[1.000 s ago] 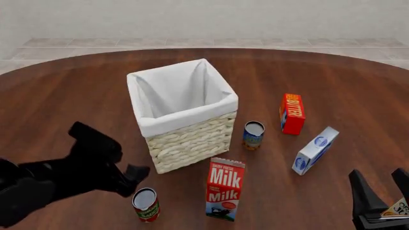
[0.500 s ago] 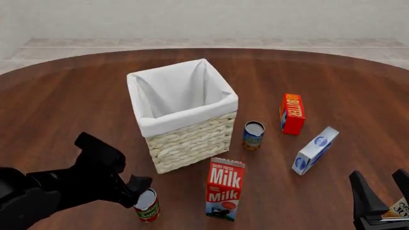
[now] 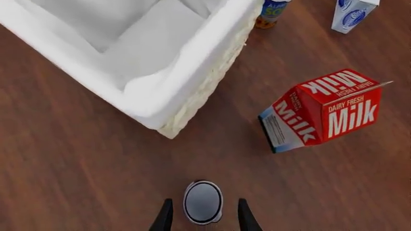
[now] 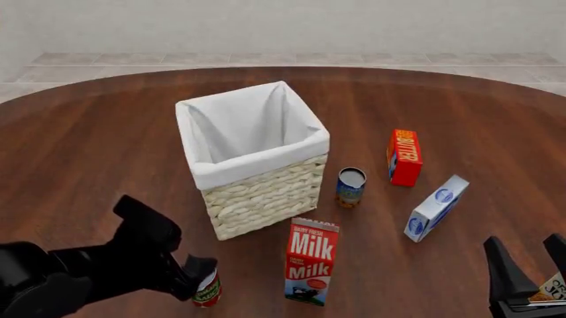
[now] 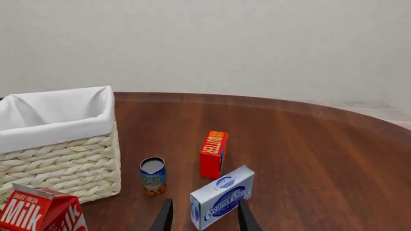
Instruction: Pick up the alphabet soup and the tomato sauce, and put them in the basket.
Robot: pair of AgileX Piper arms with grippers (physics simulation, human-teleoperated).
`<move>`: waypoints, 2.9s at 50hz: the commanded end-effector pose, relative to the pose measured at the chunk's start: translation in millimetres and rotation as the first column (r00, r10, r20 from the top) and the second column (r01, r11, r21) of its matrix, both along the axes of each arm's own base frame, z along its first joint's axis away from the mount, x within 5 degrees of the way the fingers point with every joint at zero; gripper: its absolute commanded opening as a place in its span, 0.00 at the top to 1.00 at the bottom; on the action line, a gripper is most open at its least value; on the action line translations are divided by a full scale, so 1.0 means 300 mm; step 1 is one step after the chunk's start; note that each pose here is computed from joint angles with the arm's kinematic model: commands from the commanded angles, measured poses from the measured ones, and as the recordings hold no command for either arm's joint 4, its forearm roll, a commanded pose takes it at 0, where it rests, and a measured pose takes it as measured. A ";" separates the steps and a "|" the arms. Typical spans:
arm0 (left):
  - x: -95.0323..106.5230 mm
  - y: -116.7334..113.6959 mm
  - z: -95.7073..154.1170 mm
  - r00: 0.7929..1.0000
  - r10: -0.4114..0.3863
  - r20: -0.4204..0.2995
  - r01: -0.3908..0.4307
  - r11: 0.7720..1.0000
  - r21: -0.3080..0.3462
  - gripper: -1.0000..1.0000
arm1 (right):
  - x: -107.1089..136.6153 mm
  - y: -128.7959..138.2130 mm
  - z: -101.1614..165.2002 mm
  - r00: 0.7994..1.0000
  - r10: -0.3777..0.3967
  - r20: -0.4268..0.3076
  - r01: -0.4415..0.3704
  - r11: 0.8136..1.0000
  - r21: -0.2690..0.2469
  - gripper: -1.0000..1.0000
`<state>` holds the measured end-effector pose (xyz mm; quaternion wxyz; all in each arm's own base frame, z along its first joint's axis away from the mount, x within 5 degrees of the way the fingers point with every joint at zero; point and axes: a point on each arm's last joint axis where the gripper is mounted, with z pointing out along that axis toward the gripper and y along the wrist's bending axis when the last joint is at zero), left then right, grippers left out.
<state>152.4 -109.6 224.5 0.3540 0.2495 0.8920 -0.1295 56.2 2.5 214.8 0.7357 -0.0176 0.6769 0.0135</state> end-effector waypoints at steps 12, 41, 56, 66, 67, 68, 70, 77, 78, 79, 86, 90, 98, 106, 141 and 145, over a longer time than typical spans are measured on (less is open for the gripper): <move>-0.013 -0.008 -0.036 1.000 -0.014 -0.017 0.014 1.000 0.003 0.00 | 0.001 0.000 0.000 1.000 0.000 -0.002 0.000 1.000 0.002 0.00; -0.017 0.009 -0.112 0.999 -0.006 -0.039 0.007 1.000 0.030 0.00 | -0.001 0.000 0.000 1.000 -0.001 0.001 0.001 1.000 0.003 0.00; -0.020 0.000 -0.148 0.998 -0.005 -0.058 0.007 1.000 0.028 0.00 | -0.001 0.000 0.000 1.000 0.000 0.001 0.000 1.000 0.003 0.00; -0.017 -0.002 -0.171 0.998 -0.007 -0.063 0.009 0.999 0.035 0.00 | -0.001 0.000 -0.001 1.000 -0.001 0.000 0.001 1.000 0.004 0.00; -0.018 -0.002 -0.174 0.998 -0.010 -0.064 0.012 0.999 0.037 0.00 | -0.001 0.000 -0.001 1.000 -0.001 0.000 0.001 1.000 0.004 0.00; -0.017 -0.001 -0.177 0.998 -0.009 -0.064 0.011 0.999 0.038 0.00 | -0.001 0.000 -0.001 1.000 -0.001 0.000 0.001 1.000 0.004 0.00; -0.019 -0.002 -0.182 0.998 -0.010 -0.067 0.013 0.999 0.038 0.00 | -0.001 0.000 -0.001 1.000 -0.001 0.000 0.001 1.000 0.004 0.00; -0.019 0.003 -0.195 0.998 -0.009 -0.068 0.012 0.999 0.045 0.00 | -0.001 0.000 -0.003 1.000 0.000 -0.003 0.000 1.000 0.003 0.00; -0.019 0.004 -0.198 0.998 -0.008 -0.069 0.011 0.999 0.046 0.00 | 0.000 0.000 -0.003 1.000 0.000 -0.004 0.000 1.000 0.003 0.00; -0.020 0.003 -0.201 0.997 -0.007 -0.072 0.011 0.999 0.046 0.00 | 0.000 0.000 -0.003 1.000 0.000 -0.005 0.000 1.000 0.002 0.00; -0.019 0.009 -0.219 0.997 -0.008 -0.073 0.013 0.998 0.057 0.00 | 0.002 0.000 -0.003 1.000 0.000 -0.006 0.000 1.000 0.001 0.00; -0.020 0.008 -0.224 0.997 -0.009 -0.075 0.013 0.998 0.057 0.00 | 0.003 0.000 -0.003 1.000 0.000 -0.007 0.000 1.000 0.001 0.00; -0.017 0.006 -0.233 0.997 -0.008 -0.077 0.013 0.998 0.057 0.00 | 0.004 0.000 -0.003 1.000 0.000 -0.008 0.000 1.000 0.000 0.00; -0.017 0.005 -0.233 0.997 -0.008 -0.076 0.012 0.998 0.055 0.00 | 0.004 0.000 -0.003 1.000 0.000 -0.008 0.000 1.000 0.000 0.00; -0.023 0.009 -0.169 0.999 -0.027 -0.039 0.029 0.998 0.048 1.00 | 0.001 0.000 -0.004 1.000 0.002 -0.007 -0.002 1.000 0.000 0.00; -0.024 0.010 -0.159 0.999 -0.029 -0.036 0.030 0.998 0.047 1.00 | 0.001 0.001 -0.004 1.000 0.002 -0.007 -0.002 1.000 -0.001 0.00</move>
